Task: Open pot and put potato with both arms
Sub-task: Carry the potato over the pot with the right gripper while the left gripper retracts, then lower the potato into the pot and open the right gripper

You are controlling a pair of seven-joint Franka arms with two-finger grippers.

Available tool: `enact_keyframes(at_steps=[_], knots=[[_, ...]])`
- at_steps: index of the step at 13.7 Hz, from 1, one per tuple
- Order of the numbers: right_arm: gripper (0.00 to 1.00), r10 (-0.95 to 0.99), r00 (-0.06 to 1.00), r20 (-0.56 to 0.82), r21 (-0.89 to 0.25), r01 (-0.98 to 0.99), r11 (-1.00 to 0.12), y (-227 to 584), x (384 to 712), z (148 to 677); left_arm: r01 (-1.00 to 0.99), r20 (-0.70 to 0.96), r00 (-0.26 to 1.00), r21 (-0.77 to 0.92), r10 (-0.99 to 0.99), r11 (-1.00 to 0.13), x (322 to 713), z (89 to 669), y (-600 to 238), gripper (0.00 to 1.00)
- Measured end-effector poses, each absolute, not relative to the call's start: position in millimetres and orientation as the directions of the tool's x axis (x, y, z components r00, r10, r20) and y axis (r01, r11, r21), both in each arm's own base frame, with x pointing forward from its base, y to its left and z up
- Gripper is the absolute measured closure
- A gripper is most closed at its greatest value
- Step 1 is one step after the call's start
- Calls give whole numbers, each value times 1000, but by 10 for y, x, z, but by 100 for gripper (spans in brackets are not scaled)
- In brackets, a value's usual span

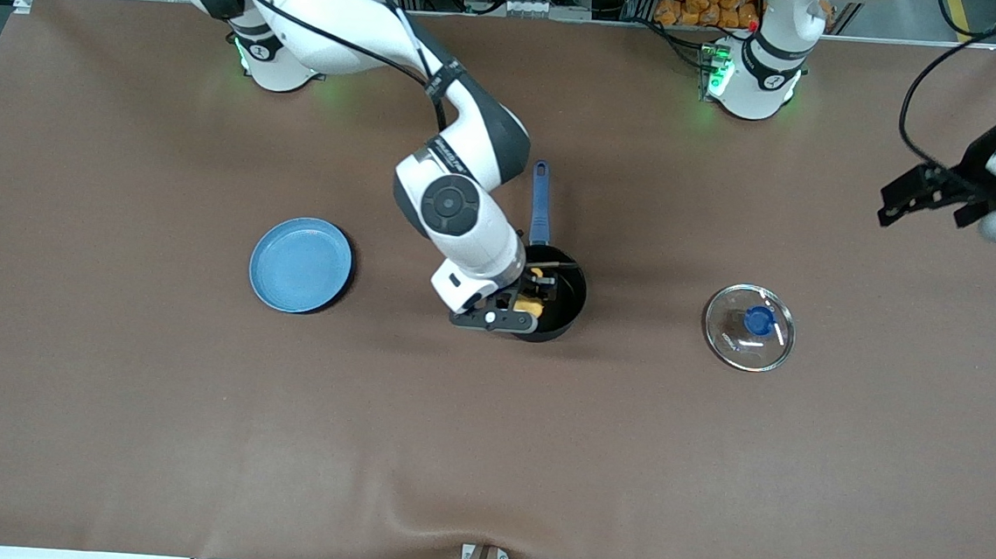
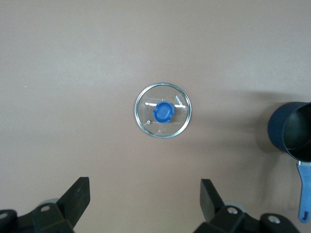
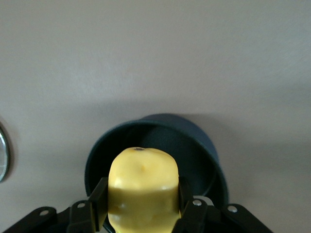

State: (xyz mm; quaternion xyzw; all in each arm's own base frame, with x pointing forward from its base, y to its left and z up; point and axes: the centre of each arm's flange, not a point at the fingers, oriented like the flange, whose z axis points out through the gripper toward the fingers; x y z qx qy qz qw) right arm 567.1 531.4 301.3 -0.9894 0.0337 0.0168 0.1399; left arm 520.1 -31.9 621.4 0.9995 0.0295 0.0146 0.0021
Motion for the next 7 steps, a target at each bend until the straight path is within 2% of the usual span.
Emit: enact_keyframes(at_steps=[7], knots=[[40,-7,997,-82,-226,-26,-974,5634,5324,2482,72,40,997,8,73,-997,5170,6310,-241,0]])
